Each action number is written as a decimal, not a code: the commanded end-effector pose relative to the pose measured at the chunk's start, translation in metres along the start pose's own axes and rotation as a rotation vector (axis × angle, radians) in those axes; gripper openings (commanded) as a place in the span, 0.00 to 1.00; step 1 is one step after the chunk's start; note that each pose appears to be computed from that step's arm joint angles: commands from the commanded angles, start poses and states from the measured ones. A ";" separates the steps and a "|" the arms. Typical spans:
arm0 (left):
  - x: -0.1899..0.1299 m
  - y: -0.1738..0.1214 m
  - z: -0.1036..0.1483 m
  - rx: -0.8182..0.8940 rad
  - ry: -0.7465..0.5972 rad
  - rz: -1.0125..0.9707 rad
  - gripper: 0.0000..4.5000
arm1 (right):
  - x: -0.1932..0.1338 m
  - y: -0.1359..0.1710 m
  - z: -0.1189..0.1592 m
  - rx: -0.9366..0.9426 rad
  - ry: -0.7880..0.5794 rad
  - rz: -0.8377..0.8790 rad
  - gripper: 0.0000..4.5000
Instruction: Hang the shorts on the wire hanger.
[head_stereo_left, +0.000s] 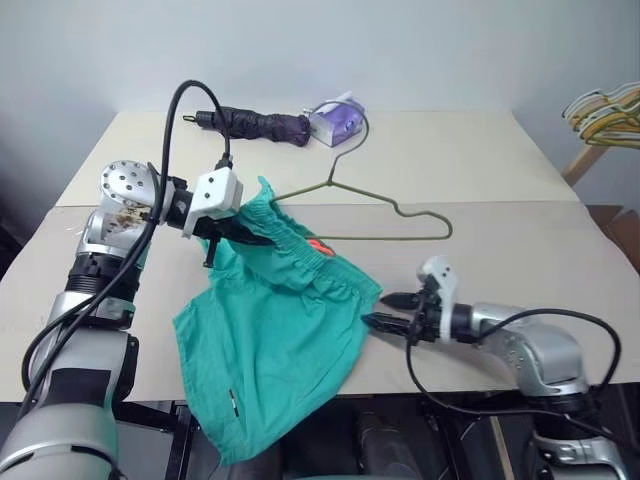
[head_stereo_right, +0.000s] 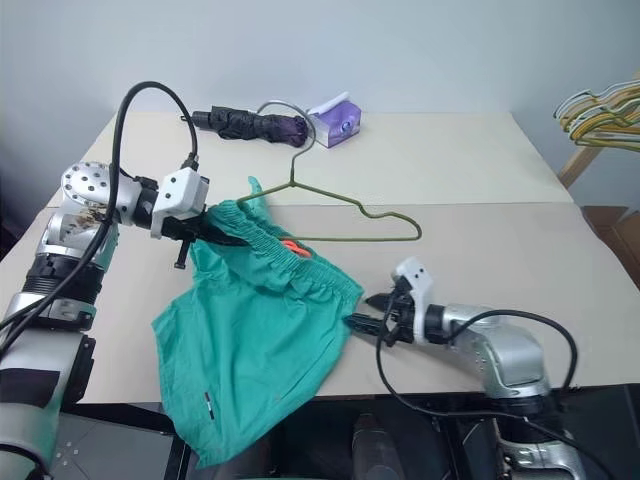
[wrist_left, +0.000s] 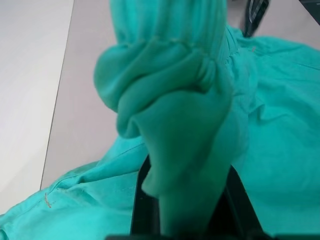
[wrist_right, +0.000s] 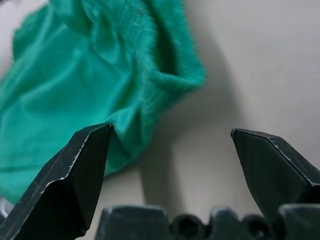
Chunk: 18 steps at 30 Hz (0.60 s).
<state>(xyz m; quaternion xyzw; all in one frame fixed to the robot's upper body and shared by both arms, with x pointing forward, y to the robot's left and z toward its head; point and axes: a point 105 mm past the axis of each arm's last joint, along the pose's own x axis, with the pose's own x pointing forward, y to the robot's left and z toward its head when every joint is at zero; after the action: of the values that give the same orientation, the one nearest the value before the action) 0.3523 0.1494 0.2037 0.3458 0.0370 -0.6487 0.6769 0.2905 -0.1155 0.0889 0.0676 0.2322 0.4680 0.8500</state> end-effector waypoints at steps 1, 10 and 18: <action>-0.008 0.005 0.012 0.042 -0.019 0.034 0.00 | 0.002 0.003 0.013 0.012 -0.041 0.019 0.91; -0.008 0.004 0.010 0.039 -0.016 0.039 0.00 | 0.004 0.005 0.019 0.031 -0.056 0.043 0.24; -0.022 0.000 0.004 0.004 -0.010 0.053 0.00 | -0.022 -0.015 0.036 0.005 -0.111 -0.063 0.00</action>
<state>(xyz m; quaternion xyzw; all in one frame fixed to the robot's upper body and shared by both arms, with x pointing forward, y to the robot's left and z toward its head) 0.3508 0.1572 0.2032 0.3486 0.0423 -0.6401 0.6833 0.3012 -0.1248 0.1080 0.1039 0.2130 0.4555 0.8581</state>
